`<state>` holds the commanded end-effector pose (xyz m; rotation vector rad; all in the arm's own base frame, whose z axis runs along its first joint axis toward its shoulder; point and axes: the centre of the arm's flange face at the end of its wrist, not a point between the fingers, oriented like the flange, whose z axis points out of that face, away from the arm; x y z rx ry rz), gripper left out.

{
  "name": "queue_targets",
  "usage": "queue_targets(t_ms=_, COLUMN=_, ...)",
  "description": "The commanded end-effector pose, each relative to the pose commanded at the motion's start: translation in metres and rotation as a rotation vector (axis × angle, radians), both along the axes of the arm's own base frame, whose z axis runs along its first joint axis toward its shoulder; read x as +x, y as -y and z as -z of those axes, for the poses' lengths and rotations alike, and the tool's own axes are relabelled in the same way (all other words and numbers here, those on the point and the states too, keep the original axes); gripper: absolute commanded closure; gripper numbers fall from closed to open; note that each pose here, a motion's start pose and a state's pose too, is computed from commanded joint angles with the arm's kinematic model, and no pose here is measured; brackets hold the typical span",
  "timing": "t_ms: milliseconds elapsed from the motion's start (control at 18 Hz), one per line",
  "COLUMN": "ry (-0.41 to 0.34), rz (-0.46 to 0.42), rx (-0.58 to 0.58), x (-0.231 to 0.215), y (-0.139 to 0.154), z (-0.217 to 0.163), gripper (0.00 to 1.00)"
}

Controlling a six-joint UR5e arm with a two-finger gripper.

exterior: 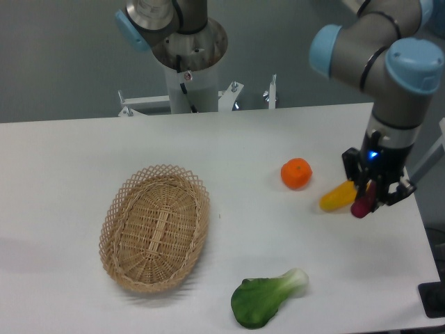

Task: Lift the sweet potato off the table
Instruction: 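Lift the held sweet potato up and carry it toward the yellow pepper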

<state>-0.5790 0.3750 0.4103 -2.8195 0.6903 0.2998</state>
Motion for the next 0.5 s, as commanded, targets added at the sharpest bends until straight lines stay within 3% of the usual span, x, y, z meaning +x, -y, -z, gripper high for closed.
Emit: queue_targets(t_ms=500, ry=-0.009, rz=-0.003, rx=0.004, x=0.0038, y=0.0014, z=-0.0071, gripper=0.84)
